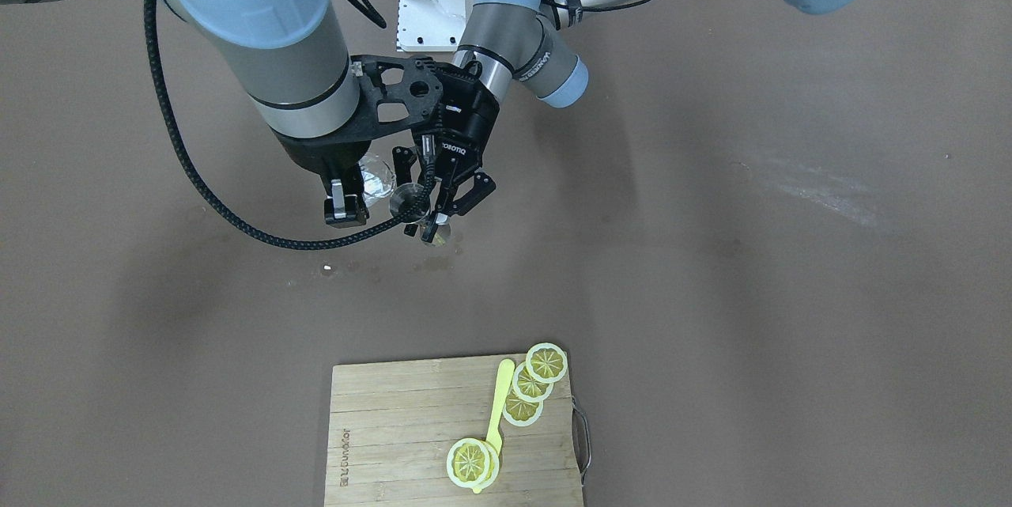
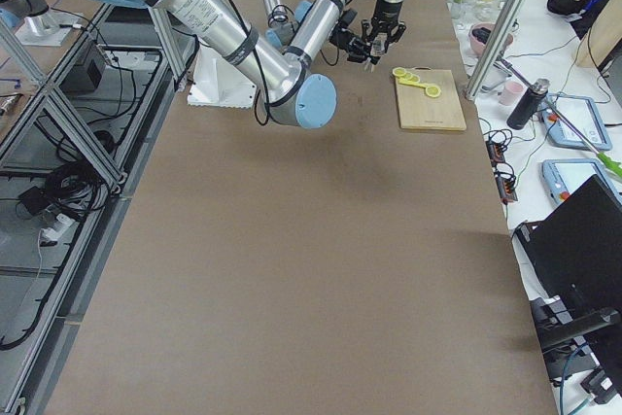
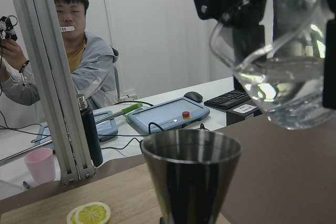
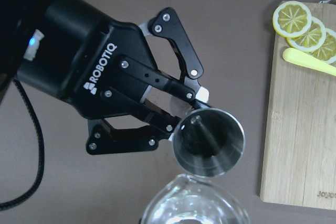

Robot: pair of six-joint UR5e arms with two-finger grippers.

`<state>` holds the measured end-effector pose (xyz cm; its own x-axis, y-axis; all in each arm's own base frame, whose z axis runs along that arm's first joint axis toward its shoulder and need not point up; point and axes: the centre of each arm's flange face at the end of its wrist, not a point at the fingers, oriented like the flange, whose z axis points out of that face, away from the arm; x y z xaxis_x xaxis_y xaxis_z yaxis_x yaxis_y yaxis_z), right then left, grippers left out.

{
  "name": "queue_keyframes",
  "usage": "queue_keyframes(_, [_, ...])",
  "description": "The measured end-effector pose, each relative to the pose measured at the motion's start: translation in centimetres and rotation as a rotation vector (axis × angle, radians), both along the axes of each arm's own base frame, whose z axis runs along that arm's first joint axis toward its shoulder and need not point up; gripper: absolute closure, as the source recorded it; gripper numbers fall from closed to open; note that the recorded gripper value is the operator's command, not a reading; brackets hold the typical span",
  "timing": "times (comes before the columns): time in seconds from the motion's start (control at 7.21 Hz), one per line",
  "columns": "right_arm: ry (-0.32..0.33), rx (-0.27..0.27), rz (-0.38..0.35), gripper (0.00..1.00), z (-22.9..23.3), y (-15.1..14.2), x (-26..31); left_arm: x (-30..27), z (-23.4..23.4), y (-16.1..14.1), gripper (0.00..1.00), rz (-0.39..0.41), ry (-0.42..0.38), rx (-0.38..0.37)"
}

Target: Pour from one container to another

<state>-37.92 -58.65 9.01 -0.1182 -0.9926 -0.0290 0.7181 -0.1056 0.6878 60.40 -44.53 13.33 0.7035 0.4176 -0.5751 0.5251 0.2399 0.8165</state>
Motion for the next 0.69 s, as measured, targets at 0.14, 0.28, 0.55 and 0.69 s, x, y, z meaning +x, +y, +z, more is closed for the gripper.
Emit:
queue_keyframes(0.14, [0.012,-0.001,-0.001,1.00,-0.2,0.0,-0.2,0.0,0.0,0.0,1.00,0.000,-0.001,0.000])
queue_keyframes(0.28, [0.031,-0.004,-0.008,1.00,-0.4,0.0,-0.2,0.0,0.0,0.0,1.00,0.000,-0.001,0.001])
queue_keyframes(0.55, [0.083,0.000,-0.019,1.00,-1.3,-0.2,-0.4,0.0,0.0,0.0,1.00,0.001,-0.001,0.001])
queue_keyframes(0.69, [0.118,0.010,-0.032,1.00,-1.7,-0.2,-0.8,0.0,0.1,0.0,1.00,0.001,-0.002,0.000])
